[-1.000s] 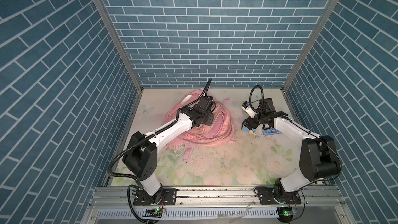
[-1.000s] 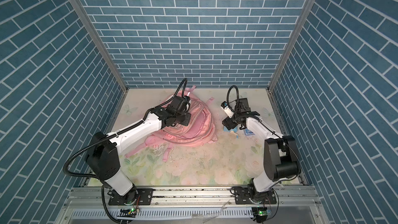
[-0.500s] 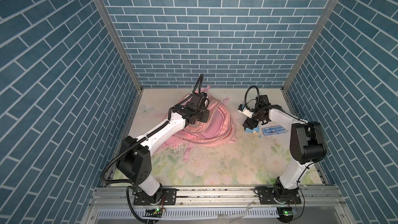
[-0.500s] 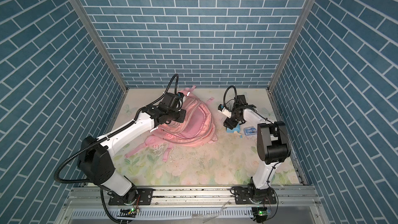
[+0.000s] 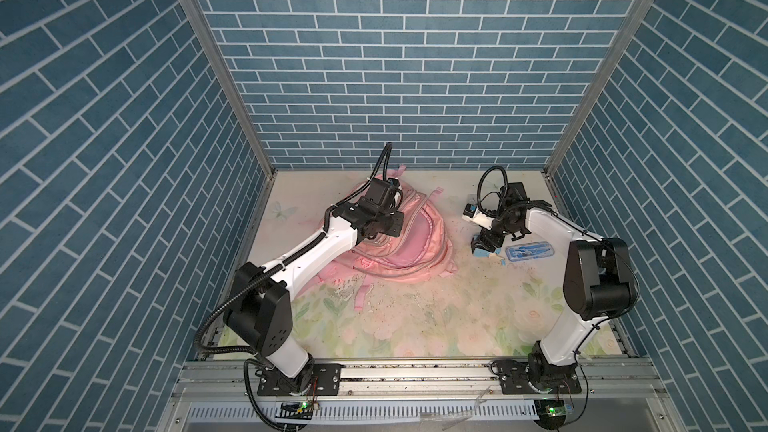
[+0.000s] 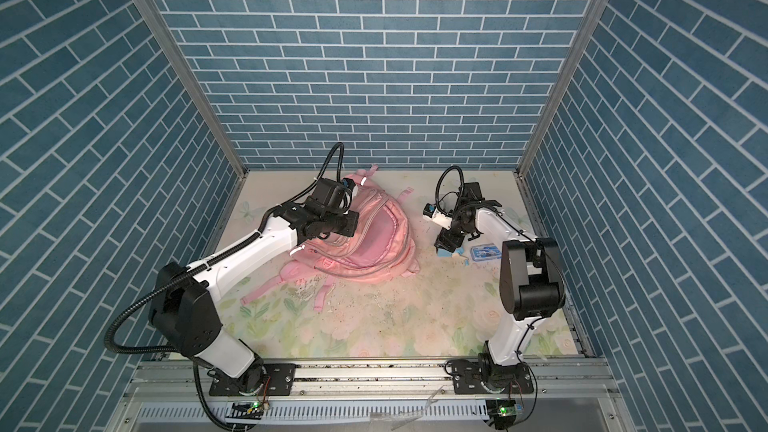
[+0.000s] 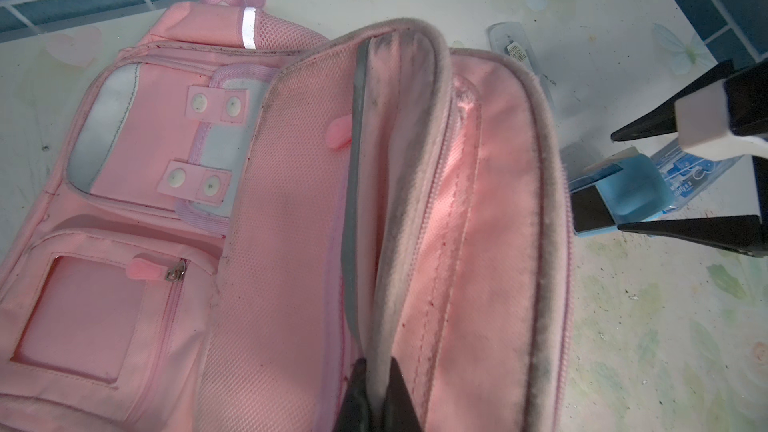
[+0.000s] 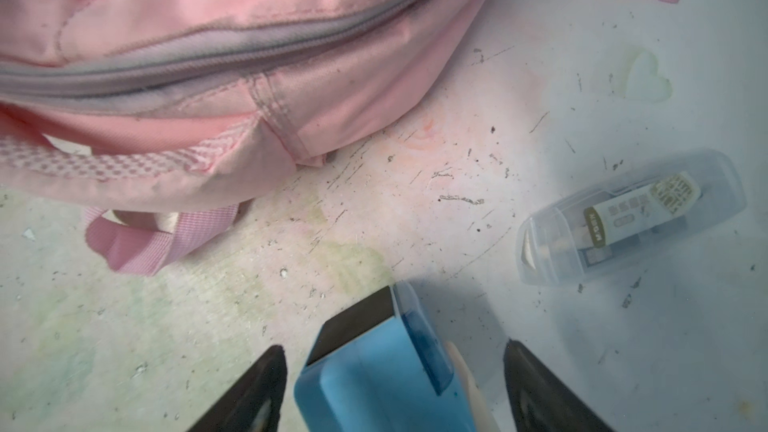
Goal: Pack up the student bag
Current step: 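Lift the blue sharpener with the right gripper while left holds the flap open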
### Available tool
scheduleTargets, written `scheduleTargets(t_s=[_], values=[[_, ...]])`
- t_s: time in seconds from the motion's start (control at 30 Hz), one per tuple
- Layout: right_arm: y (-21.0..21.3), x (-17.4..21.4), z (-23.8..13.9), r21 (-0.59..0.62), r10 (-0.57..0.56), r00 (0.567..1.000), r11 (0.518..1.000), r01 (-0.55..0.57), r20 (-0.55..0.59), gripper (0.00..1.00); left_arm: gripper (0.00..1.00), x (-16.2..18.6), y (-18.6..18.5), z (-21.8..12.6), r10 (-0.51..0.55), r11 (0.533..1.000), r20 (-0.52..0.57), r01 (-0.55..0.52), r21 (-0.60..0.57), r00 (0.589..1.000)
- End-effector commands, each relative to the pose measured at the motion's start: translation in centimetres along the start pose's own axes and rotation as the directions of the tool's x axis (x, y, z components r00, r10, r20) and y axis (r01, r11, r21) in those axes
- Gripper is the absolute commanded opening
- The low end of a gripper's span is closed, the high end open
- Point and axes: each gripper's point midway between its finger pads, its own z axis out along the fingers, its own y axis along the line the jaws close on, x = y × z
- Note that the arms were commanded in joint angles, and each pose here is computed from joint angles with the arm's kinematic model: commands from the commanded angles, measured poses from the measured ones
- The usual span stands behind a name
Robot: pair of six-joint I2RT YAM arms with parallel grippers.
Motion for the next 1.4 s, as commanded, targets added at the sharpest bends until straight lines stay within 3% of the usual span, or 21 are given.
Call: scheduleTargets(t_s=[0.0, 0.1, 0.3, 0.43, 0.77, 0.97, 1.13, 1.23, 1.3, 1.37], values=[[1.3, -0.1, -0.2, -0.059, -0.074, 0.997, 0.995, 0.074, 0.006, 0.83, 0.00, -1.3, -0.1, -1.4, -0.004, 1.000, 0.050, 0.004, 0.015, 0.999], [1.6, 1.0, 0.4, -0.056, -0.085, 0.996, 0.995, 0.083, -0.025, 0.83, 0.01, -1.1, -0.2, -1.3, -0.006, 1.000, 0.047, 0.005, 0.016, 0.999], [-0.9, 2.8, 1.9, 0.080, -0.102, 0.989, 0.991, 0.111, -0.111, 0.81, 0.01, -1.0, -0.3, -1.1, -0.007, 1.000, 0.042, 0.006, 0.023, 0.999], [-1.6, 2.7, 2.5, 0.093, -0.093, 0.990, 0.990, 0.103, -0.103, 0.79, 0.01, -1.0, -0.1, -1.2, -0.009, 1.000, 0.045, 0.008, 0.019, 0.999], [-1.5, 2.3, 3.5, -0.035, 0.122, 0.986, 0.991, -0.127, -0.112, 0.61, 0.01, -0.9, -0.1, -1.0, -0.013, 1.000, 0.041, 0.013, 0.020, 0.999], [-1.3, 2.2, 2.8, -0.012, 0.179, 0.978, 0.983, -0.181, -0.107, 0.47, 0.01, -1.5, -0.3, -1.6, -0.017, 0.999, 0.062, 0.015, 0.033, 0.998], [-2.4, -0.7, -0.3, 0.056, 0.215, 0.977, 0.975, -0.215, 0.005, 0.37, 0.00, -2.8, -0.8, -2.7, -0.043, 0.997, 0.100, 0.035, 0.075, 0.994], [-2.8, -4.0, -3.4, 0.078, 0.242, 0.959, 0.964, -0.256, 0.150, 0.33, 0.00, -4.1, -1.1, -3.8, -0.082, 0.989, 0.138, 0.064, 0.132, 0.987], [-2.2, -6.8, -5.8, 0.047, 0.253, 0.926, 0.960, -0.277, 0.280, 0.30, 0.00, -4.8, -1.1, -4.5, -0.120, 0.980, 0.163, 0.091, 0.175, 0.979], [-1.2, -9.5, -7.8, -0.002, 0.265, 0.866, 0.956, -0.292, 0.424, 0.28, 0.00, -5.3, -1.0, -5.1, -0.147, 0.972, 0.178, 0.109, 0.206, 0.973]])
